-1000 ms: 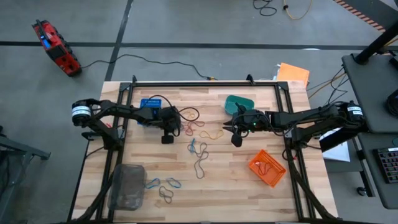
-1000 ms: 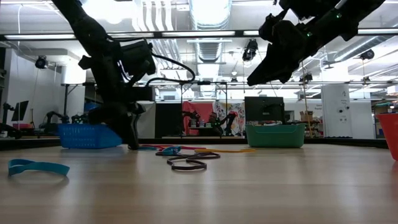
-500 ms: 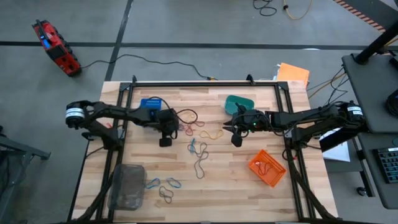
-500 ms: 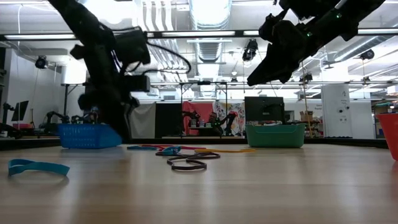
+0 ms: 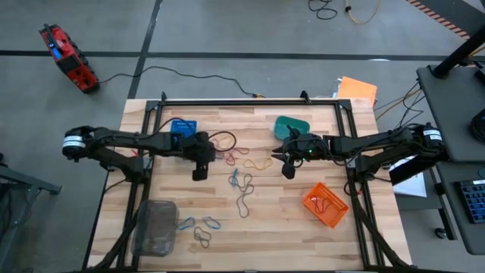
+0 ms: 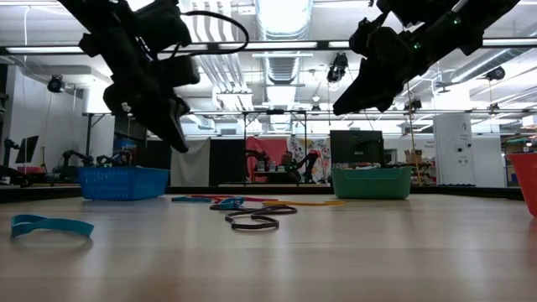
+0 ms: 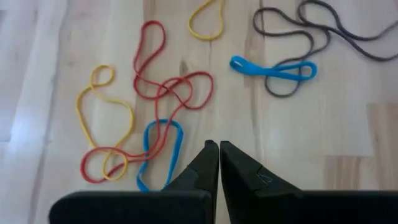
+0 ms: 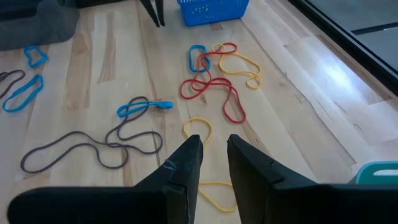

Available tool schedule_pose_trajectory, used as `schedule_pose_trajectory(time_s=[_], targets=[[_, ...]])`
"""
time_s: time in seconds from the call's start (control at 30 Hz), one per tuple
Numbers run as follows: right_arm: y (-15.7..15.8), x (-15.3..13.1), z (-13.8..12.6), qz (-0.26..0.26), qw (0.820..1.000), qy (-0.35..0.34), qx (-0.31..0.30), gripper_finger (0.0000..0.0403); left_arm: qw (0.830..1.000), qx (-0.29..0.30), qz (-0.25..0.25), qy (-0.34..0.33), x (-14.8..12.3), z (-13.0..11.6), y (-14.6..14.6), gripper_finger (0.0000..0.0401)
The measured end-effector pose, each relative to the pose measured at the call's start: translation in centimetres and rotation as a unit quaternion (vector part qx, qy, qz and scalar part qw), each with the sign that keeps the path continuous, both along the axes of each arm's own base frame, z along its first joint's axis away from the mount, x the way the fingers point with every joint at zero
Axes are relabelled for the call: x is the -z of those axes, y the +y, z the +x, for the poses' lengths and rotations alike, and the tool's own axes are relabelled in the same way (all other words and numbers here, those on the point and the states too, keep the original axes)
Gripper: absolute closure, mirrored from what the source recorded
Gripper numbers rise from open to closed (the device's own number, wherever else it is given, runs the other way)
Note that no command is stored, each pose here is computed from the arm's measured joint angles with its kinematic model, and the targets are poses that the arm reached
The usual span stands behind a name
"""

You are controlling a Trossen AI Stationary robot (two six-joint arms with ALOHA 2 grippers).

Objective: Sort rubber bands into baskets
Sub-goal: Put the blue rubberband into the black bin

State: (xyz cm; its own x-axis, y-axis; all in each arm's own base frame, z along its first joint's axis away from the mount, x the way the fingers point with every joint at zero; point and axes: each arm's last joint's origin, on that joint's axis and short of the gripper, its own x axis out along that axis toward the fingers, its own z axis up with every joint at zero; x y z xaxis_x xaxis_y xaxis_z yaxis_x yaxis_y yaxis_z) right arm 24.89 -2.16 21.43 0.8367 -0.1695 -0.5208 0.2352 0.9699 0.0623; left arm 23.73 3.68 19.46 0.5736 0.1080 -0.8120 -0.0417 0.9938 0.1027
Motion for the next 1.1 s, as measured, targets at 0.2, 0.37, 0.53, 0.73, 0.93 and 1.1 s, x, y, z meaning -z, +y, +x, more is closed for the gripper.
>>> schedule_pose_trajectory(time_s=[0.2,0.37,0.53,0.73,0.93,1.1], targets=[[0.0,0.0,0.0,0.004,1.000,-0.001,0.003,0.0330,0.999,-0.027,0.042,0.017,1.0,0.6,0.5,0.0390],[0.0,0.0,0.0,0.005,1.000,-0.001,0.003,0.0330,0.998,-0.021,0.044,0.033,2.3,1.3,0.6,0.0346],[0.0,0.0,0.0,0.005,1.000,-0.001,0.003,0.0330,0.997,-0.013,0.046,0.057,3.8,1.9,0.8,0.0292],[0.0,0.0,0.0,0.005,1.000,-0.001,0.002,0.0330,0.994,-0.001,0.049,0.093,5.5,2.2,1.0,0.0247],[0.0,0.0,0.0,0.004,1.000,-0.001,0.002,0.0330,0.993,-0.012,0.053,0.102,6.4,2.5,1.6,0.0237],[0.0,0.0,0.0,0.004,1.000,-0.001,0.002,0.0330,0.993,-0.009,0.061,0.102,6.4,2.5,1.7,0.0236]])
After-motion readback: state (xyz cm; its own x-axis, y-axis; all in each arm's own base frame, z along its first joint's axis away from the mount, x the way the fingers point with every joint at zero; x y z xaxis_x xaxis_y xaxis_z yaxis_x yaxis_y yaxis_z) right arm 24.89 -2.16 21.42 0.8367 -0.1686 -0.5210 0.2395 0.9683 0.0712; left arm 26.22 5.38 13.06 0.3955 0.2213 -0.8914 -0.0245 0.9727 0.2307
